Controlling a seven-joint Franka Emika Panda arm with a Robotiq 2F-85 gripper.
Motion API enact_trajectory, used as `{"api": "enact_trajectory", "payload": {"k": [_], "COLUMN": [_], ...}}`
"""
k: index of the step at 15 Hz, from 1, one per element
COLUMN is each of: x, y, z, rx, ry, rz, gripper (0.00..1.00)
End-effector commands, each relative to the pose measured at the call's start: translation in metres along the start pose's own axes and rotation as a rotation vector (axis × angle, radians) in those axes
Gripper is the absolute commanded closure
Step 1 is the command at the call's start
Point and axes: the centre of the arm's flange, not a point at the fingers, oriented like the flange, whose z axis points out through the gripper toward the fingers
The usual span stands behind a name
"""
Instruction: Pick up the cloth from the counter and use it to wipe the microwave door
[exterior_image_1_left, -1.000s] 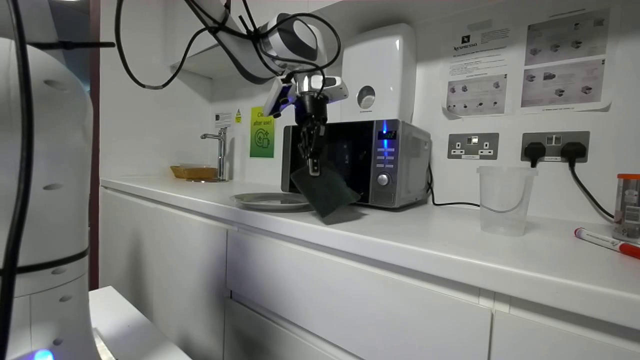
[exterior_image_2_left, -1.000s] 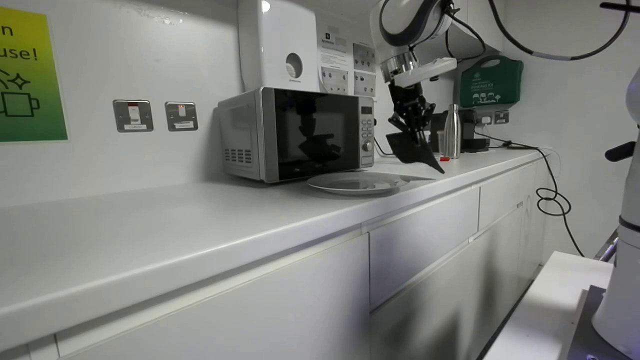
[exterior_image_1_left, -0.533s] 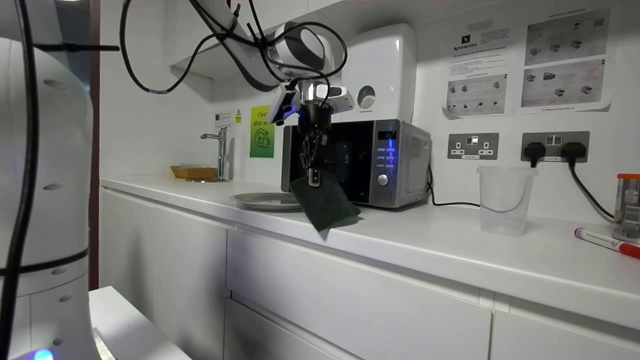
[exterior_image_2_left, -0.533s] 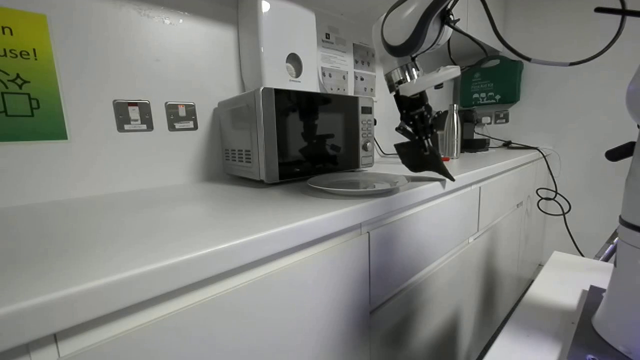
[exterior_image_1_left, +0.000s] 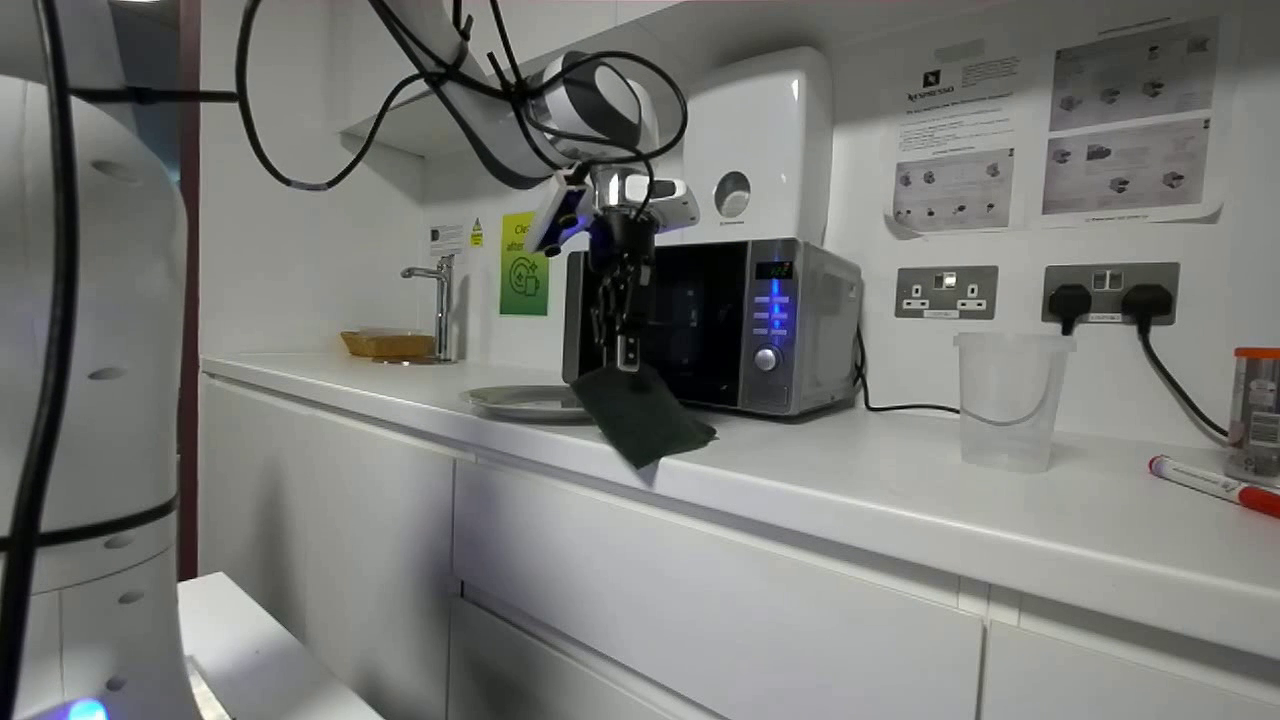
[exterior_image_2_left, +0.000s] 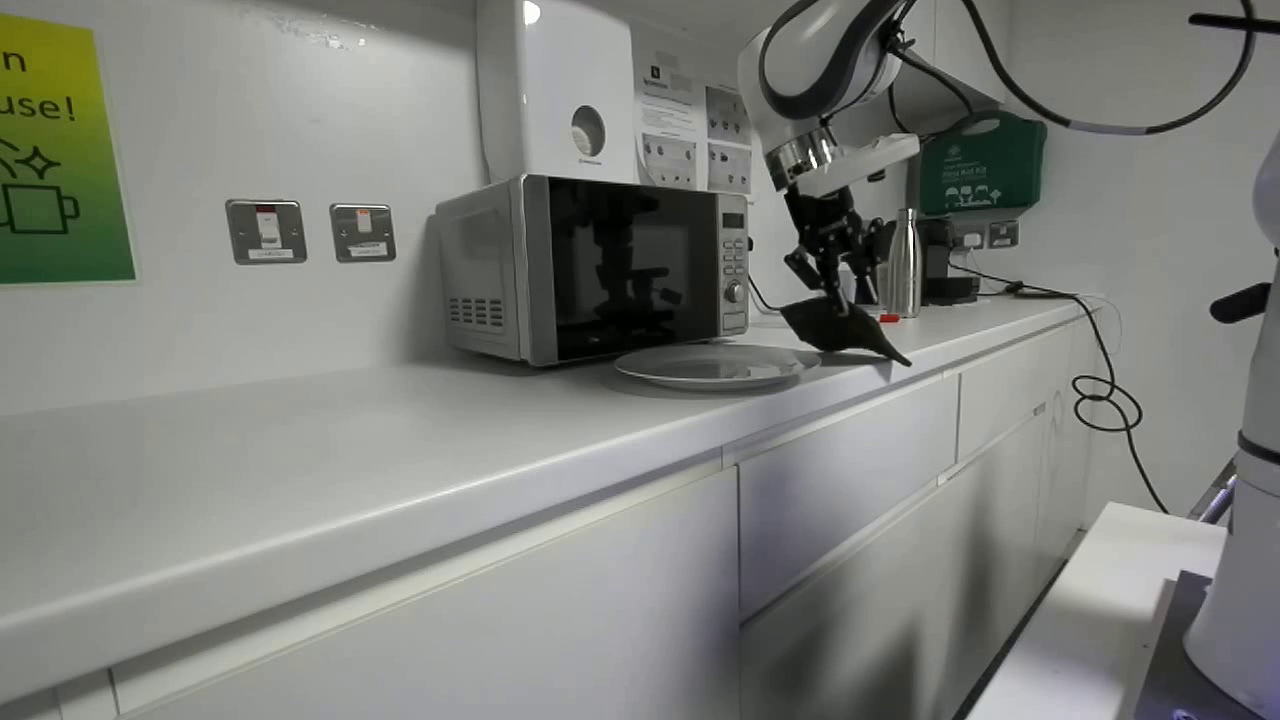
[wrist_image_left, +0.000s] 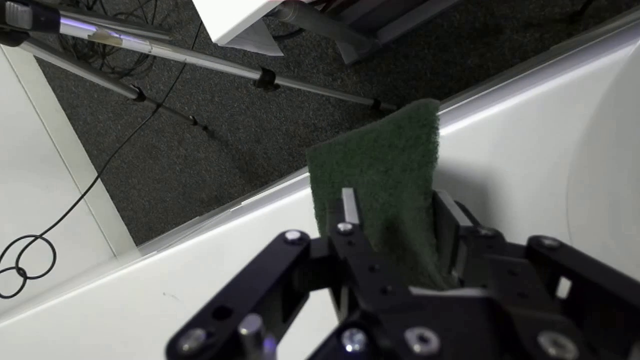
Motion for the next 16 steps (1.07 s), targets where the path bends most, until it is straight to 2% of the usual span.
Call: {"api": "enact_trajectory", "payload": {"k": [1, 4, 5, 12, 13, 14, 16], "x": [0.001, 0.001, 0.001, 0.002, 0.001, 0.001, 0.000], "y": [-0.001, -0.001, -0.001, 0.000, 0.000, 0.001, 0.000], "z": [0.001, 0.002, 0.002, 0.002, 0.000, -0.005, -0.012], "rx": [-0.018, -0.018, -0.019, -0.010, 0.019, 0.107, 0.201], "ry": [0.016, 0.016, 0.016, 0.006, -0.021, -0.099, -0.156], "rz": [-0.018, -0.017, -0.015, -0.012, -0.019, -0.042, -0.049], "gripper": [0.27, 0.05, 0.01, 0.00, 0.00, 0.00, 0.00]}}
